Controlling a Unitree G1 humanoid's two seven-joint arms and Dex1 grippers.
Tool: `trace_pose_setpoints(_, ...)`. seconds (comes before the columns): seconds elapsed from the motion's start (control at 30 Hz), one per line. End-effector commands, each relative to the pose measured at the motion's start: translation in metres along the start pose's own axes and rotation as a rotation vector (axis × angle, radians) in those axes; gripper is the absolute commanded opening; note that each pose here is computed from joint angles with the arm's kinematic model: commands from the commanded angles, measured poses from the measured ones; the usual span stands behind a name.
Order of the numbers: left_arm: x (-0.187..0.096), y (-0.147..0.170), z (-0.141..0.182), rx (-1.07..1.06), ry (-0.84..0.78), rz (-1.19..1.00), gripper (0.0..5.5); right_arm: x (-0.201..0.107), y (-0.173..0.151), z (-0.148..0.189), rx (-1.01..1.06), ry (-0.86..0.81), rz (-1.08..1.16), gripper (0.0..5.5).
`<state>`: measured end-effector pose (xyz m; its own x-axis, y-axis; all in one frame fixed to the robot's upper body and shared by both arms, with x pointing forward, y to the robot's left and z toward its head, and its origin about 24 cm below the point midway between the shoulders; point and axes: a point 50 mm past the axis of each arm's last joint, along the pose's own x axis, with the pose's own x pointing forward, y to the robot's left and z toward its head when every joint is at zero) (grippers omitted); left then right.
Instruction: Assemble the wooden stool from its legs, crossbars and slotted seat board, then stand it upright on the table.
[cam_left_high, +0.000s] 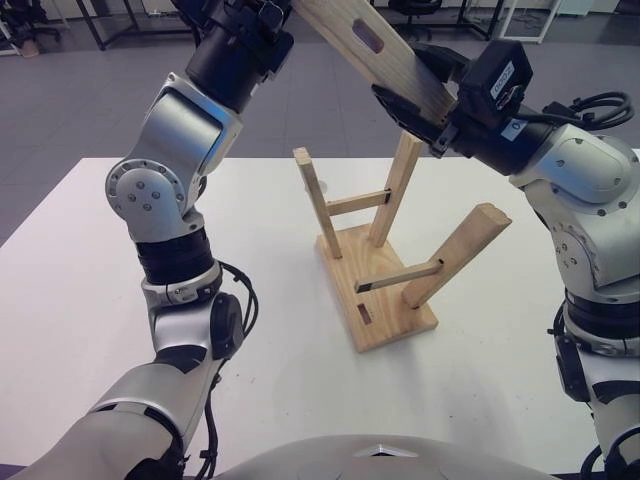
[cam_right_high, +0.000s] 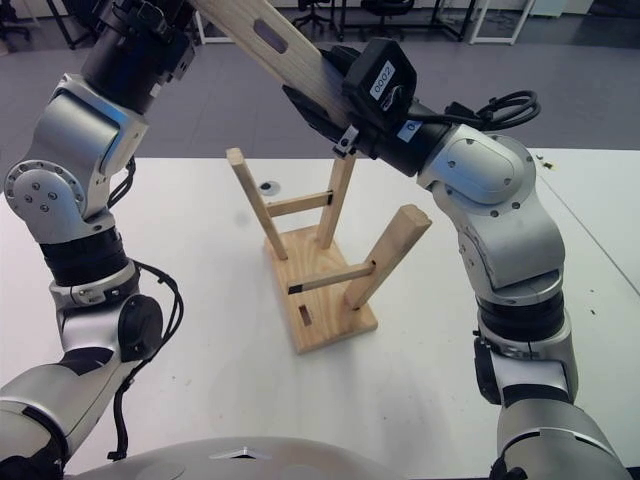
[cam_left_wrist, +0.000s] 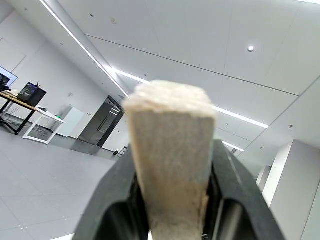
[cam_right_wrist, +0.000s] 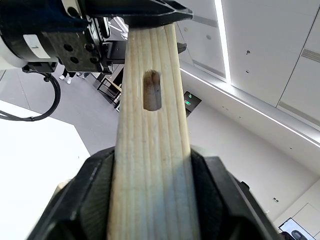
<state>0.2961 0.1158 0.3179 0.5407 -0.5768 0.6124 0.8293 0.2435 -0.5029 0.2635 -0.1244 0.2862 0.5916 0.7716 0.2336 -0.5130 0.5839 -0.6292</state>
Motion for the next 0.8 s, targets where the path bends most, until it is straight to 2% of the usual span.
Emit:
trace_pose_setpoints(0.03,-0.006,0.006,0.003,0.082,0.006,0.052,1.03,0.003,-0.001,0.002,-0.024,0.003,0.001,2.89)
trace_pose_setpoints(0.1,-0.012,0.010,0.011,0.147,-0.003,0.087,1.03,0.001,-0.004,0.001,-0.029,0.026,-0.010,3.34)
trace_pose_setpoints(0.2,-0.022,0.017,0.040,0.242,-0.070,0.150,1.03,-0.011,-0.019,0.003,-0.030,0.046,-0.080,3.95)
trace_pose_setpoints(0.27,-0.031,0.015,0.065,0.321,-0.109,0.175,1.03,-0.035,-0.046,-0.002,0.004,0.106,-0.217,4.12)
trace_pose_setpoints(0.33,-0.041,0.006,0.080,0.360,-0.119,0.166,1.03,-0.069,-0.066,-0.021,0.011,0.258,-0.357,4.18)
trace_pose_setpoints(0.37,-0.048,0.002,0.081,0.346,-0.113,0.155,1.03,-0.086,-0.066,-0.039,0.021,0.362,-0.386,4.18)
trace_pose_setpoints(0.47,-0.068,-0.004,0.063,0.298,-0.029,0.159,1.03,-0.129,-0.039,-0.099,0.105,0.631,-0.380,4.18)
trace_pose_setpoints(0.6,-0.092,-0.008,0.054,0.245,-0.003,0.178,1.03,-0.166,0.045,-0.176,0.187,0.923,-0.171,4.18)
trace_pose_setpoints(0.7,-0.107,-0.002,0.038,0.255,0.074,0.264,1.03,-0.167,0.099,-0.199,0.200,0.967,0.049,4.18)
trace_pose_setpoints(0.8,-0.134,0.011,-0.001,0.355,0.276,0.440,1.03,-0.144,0.123,-0.188,0.264,0.844,0.181,4.18)
